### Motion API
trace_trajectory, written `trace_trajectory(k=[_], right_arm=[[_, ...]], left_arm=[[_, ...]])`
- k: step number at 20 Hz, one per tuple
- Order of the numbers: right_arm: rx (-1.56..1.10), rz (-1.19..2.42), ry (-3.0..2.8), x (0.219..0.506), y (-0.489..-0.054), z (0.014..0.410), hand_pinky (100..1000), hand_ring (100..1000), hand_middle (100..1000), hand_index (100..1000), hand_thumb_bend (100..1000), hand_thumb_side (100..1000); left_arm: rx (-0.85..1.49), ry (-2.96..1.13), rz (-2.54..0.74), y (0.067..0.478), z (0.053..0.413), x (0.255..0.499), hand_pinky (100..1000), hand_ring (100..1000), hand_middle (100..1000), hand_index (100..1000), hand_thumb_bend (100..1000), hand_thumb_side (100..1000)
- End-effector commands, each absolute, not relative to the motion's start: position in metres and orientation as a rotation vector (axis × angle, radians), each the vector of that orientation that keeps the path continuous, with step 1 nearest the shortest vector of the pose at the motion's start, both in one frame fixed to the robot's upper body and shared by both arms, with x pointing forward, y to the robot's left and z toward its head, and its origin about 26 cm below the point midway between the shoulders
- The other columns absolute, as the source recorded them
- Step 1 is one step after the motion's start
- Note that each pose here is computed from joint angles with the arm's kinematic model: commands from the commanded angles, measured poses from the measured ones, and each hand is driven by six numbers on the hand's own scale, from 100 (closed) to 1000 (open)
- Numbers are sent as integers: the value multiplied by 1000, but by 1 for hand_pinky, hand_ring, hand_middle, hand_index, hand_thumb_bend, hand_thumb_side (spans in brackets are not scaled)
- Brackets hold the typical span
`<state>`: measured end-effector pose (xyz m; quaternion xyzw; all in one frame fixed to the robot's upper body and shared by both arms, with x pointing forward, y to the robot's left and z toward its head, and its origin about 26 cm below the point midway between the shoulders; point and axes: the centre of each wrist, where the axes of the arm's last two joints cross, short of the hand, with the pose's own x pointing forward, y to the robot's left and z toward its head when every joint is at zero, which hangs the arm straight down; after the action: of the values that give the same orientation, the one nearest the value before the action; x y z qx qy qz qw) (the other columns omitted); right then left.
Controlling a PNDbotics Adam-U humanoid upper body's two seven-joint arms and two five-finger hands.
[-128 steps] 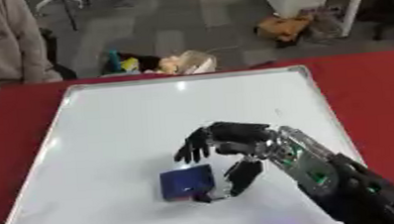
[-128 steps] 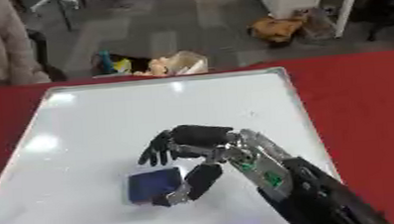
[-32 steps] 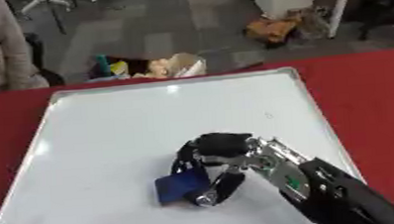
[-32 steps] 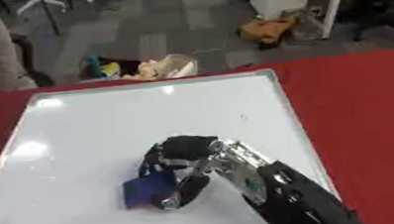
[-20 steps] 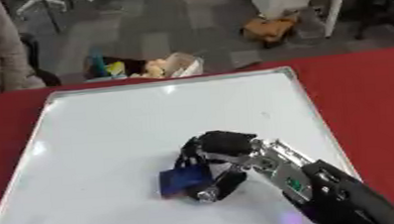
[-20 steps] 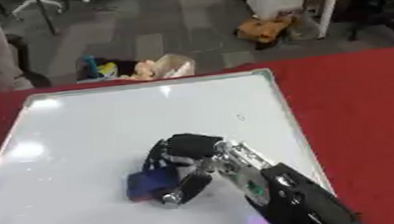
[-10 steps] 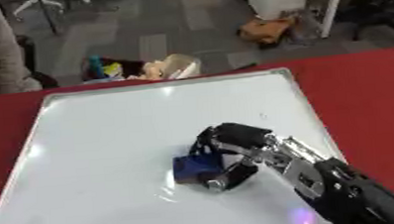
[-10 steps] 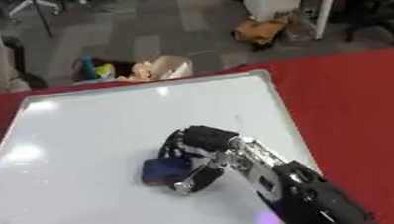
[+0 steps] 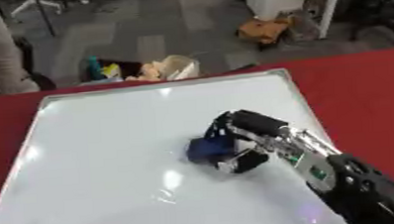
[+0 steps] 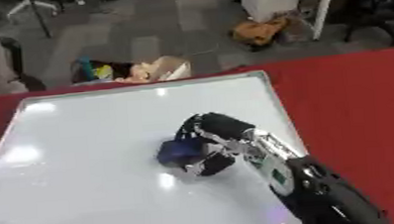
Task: Wipe the whiteboard clean with a brush.
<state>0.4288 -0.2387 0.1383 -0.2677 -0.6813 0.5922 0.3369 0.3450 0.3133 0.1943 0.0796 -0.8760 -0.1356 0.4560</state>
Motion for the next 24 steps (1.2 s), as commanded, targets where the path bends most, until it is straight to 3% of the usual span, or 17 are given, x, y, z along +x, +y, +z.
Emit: trace_trajectory(k=[1,24], right_arm=[[-778,1488,-1770,432,-254,150,411,437,525,751,172,384],[-1165,835,-1700,439,-318,134,388,427,498,723,196,370]], left_arm=[[225,-2188,-348,318,206,342,529,596,608,740,763,840],[228,-2183,-345,320,204,342,529,599,610,740,754,842]])
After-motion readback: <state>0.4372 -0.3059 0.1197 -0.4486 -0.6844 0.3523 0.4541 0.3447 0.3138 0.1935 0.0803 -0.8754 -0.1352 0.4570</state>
